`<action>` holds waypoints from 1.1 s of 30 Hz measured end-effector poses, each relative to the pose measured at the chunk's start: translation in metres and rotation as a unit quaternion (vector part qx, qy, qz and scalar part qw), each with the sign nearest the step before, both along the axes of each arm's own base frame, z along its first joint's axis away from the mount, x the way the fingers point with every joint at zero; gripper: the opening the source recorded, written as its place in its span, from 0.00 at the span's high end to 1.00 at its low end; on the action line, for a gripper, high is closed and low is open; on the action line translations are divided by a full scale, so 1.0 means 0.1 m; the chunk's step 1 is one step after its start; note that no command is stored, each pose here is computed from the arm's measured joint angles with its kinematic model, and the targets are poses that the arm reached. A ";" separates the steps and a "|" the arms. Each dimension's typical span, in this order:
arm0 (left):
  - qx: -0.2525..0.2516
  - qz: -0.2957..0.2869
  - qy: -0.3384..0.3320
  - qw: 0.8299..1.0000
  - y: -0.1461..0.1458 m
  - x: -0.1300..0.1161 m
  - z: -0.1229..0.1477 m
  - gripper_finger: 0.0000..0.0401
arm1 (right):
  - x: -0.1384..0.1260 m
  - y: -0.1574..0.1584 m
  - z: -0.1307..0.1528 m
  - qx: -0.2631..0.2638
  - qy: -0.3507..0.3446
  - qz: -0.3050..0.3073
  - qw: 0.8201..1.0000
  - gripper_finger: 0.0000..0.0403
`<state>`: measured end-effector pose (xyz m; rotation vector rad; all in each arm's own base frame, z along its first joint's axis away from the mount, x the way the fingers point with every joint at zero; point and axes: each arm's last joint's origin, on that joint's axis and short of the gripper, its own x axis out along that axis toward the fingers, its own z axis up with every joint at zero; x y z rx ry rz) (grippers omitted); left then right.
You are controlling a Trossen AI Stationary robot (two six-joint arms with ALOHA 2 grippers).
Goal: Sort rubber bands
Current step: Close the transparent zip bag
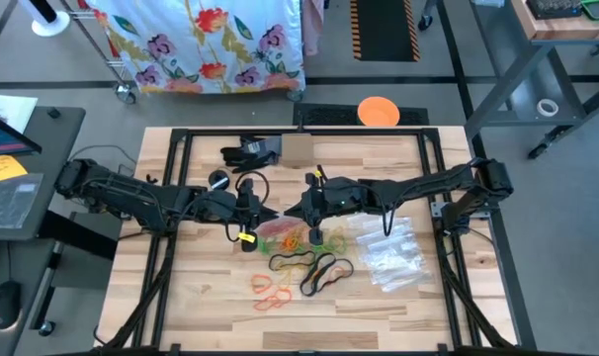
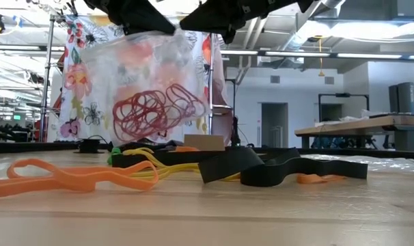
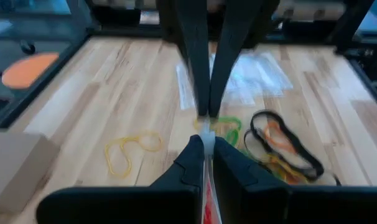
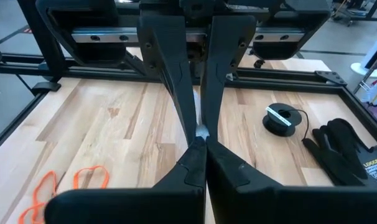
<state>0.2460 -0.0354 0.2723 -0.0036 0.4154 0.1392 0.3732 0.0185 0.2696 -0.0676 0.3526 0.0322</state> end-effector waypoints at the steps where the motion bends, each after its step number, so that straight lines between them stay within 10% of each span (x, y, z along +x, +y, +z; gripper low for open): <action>1: 0.000 0.001 0.006 1.000 0.00 -0.01 -0.01 0.98 | -0.02 0.00 0.00 0.000 0.006 0.000 1.000 1.00; 13: -0.008 0.005 0.007 1.000 0.00 -0.01 -0.01 0.98 | -0.01 0.00 0.01 0.011 -0.004 -0.010 1.000 0.98; 33: -0.005 0.001 -0.021 1.000 0.00 0.01 0.04 0.98 | 0.00 0.00 0.02 0.022 -0.011 0.007 1.000 0.49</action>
